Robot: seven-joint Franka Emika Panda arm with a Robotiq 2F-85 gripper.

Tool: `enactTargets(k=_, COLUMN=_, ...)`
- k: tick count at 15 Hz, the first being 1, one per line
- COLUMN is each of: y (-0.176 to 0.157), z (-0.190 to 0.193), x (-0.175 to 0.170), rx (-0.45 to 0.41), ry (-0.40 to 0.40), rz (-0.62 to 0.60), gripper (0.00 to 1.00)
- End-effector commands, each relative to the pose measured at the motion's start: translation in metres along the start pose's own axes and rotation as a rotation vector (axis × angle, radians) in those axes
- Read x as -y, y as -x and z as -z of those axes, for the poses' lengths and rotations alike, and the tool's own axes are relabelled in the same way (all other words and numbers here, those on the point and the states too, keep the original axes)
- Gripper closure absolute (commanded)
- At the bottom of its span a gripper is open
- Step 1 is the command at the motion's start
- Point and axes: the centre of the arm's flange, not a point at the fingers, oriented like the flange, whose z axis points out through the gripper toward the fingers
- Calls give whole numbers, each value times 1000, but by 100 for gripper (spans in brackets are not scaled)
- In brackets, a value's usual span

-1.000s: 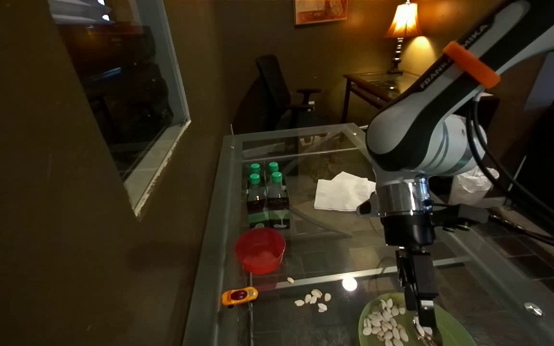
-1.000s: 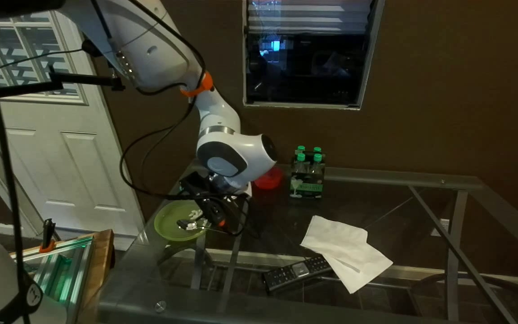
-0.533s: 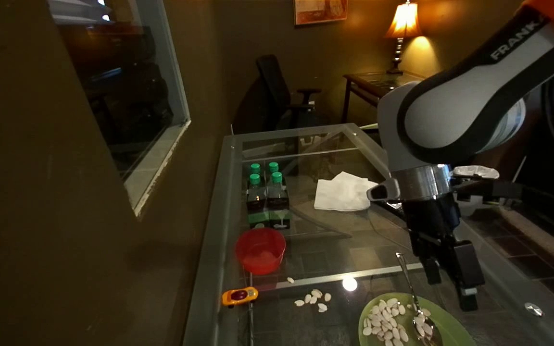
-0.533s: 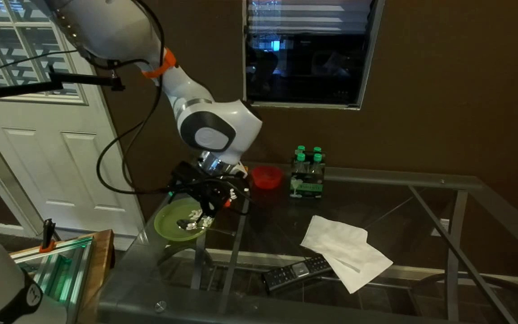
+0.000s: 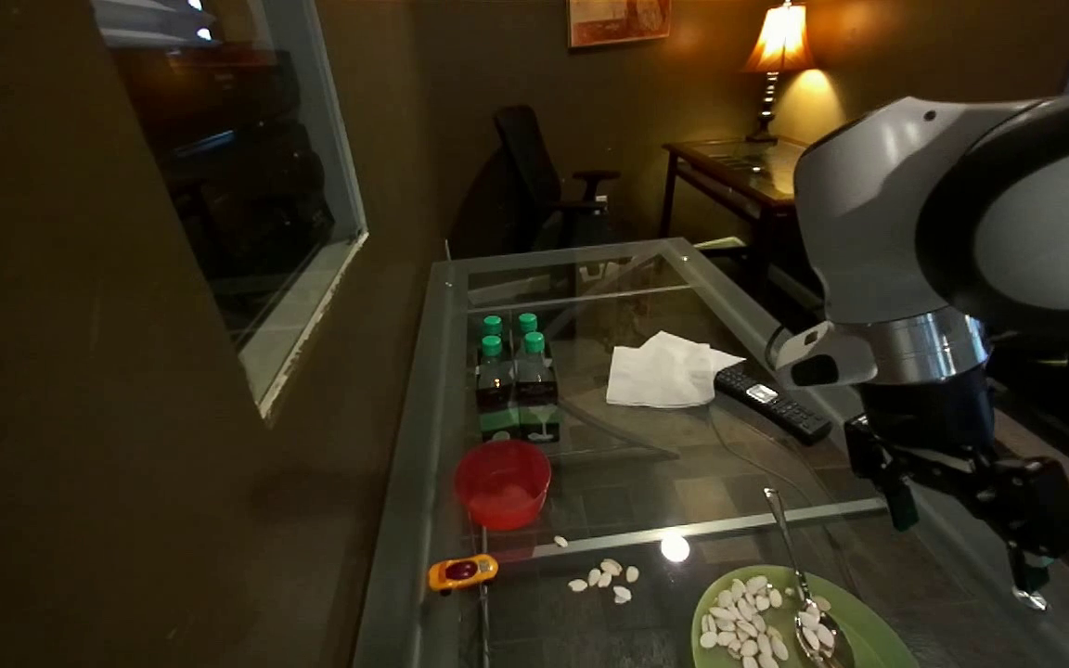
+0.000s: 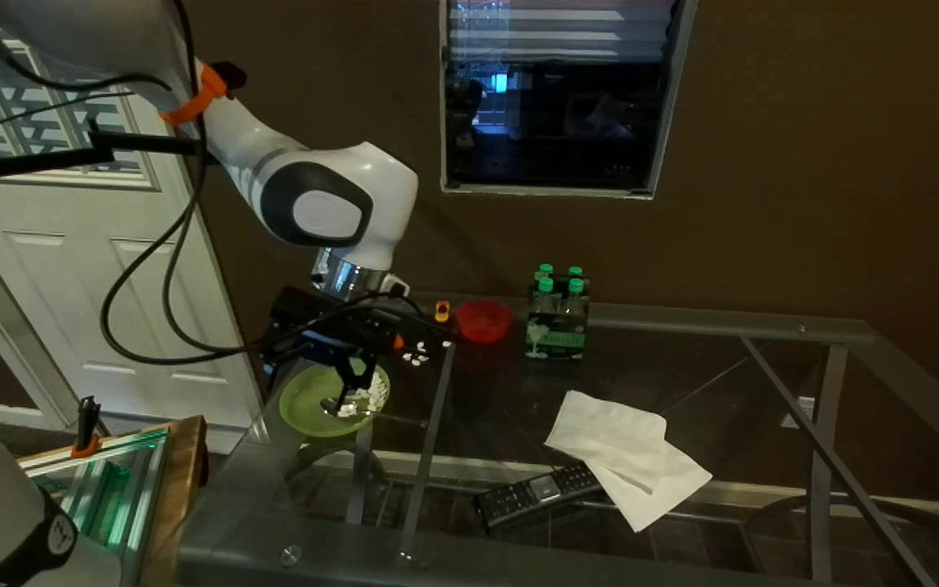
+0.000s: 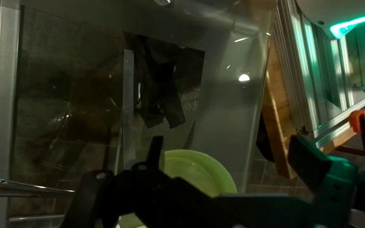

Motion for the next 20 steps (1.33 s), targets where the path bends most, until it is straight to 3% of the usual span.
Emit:
enactTargets(k=1, y=5, z=1, x=4, rx=1, ry=11, rz=13, gripper=0)
enactTargets(k=7, y=10, z=3, x=9, rx=0, ry=27, rz=24, gripper=0)
enactTargets(k=9, y=21, z=12, x=11, rx=-51, ry=174, rz=78, gripper=0)
enactTargets(k=11, y=30, z=21, x=9, rx=-94, ry=252, rz=110, gripper=0)
enactTargets(k=14, y=52, z=24, x=6, rx=-166, ry=347, rz=204, gripper=0)
enactTargets(k=20, y=86, z=42, x=-3, rx=-219, ry=472, rz=467, gripper=0)
